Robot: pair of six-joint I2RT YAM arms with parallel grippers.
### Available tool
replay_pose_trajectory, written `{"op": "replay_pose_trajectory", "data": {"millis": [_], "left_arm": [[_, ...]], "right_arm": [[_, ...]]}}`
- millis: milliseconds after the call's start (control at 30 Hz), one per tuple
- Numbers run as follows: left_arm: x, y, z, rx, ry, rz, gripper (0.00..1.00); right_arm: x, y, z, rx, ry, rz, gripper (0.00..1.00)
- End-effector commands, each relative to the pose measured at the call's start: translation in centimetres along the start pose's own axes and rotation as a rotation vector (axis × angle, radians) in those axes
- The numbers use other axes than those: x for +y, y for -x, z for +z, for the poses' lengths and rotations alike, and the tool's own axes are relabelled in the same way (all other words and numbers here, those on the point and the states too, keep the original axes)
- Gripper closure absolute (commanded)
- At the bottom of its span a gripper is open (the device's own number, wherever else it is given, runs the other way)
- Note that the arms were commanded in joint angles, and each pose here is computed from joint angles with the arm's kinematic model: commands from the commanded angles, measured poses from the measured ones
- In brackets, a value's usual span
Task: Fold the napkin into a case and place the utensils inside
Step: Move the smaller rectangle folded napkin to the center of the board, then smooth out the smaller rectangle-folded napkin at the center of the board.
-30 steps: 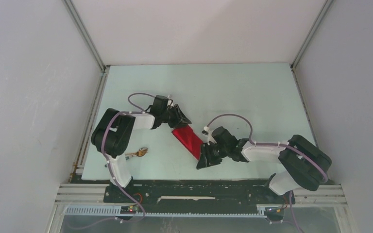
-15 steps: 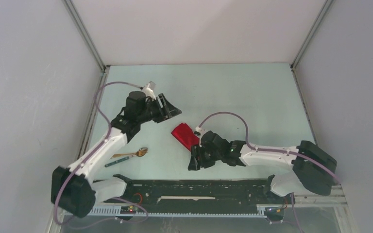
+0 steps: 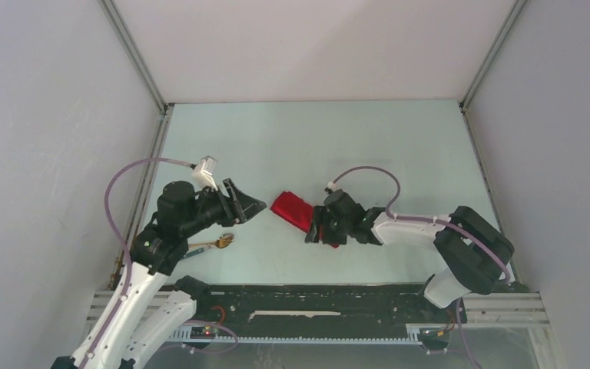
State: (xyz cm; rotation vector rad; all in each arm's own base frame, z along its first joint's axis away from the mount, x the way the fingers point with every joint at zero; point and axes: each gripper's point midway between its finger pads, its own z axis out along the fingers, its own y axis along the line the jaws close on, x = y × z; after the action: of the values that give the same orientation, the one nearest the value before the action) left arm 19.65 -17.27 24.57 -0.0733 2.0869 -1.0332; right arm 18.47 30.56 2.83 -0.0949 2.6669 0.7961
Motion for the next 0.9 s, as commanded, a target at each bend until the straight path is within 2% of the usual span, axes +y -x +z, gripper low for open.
{"op": "replay_pose_trajectory", "data": {"millis": [0,133,267,333,433,500,600,667,800,867], "left_arm": [[-0.3,-1.4,-1.8,0.044,-0.014,0.031,0.33],[-1.4,-1.0,-3.7,0.033,-0.024,0.064,0.33],[-2.1,-0.7,-4.9,0.028,-0.022,0.088,0.32],[-2.1,-0.8,-5.3,0.033,-0.017,0.095,0.32],[-1.8,-1.0,-5.2,0.038,-0.008,0.098,0.32],[-1.2,-1.4,-4.8,0.051,0.004,0.095,0.31],[-0.5,-1.5,-3.3,0.051,0.0,0.086,0.31],[0.0,-2.1,-1.6,0.077,-0.022,0.057,0.3],[-0.6,-2.0,2.5,0.097,-0.133,-0.029,0.3],[-0.3,-1.5,5.1,0.087,-0.164,-0.074,0.32]], "right_arm": [[-6.2,4.3,0.5,-0.069,-0.138,0.081,0.29],[-9.3,10.2,1.2,-0.087,-0.116,0.157,0.28],[-10.6,18.4,1.7,-0.112,-0.071,0.219,0.28],[-10.0,22.8,1.4,-0.139,-0.043,0.211,0.26],[-10.2,27.2,0.4,-0.174,-0.103,0.163,0.24],[-9.8,28.5,-0.9,-0.17,-0.157,0.13,0.24],[-8.2,27.8,-3.0,-0.177,-0.188,0.057,0.24],[-5.6,27.0,-3.7,-0.194,-0.03,0.022,0.23],[-1.4,25.6,-3.3,-0.105,0.353,0.053,0.24],[-0.7,25.2,-2.5,-0.077,0.452,0.08,0.23]]}}
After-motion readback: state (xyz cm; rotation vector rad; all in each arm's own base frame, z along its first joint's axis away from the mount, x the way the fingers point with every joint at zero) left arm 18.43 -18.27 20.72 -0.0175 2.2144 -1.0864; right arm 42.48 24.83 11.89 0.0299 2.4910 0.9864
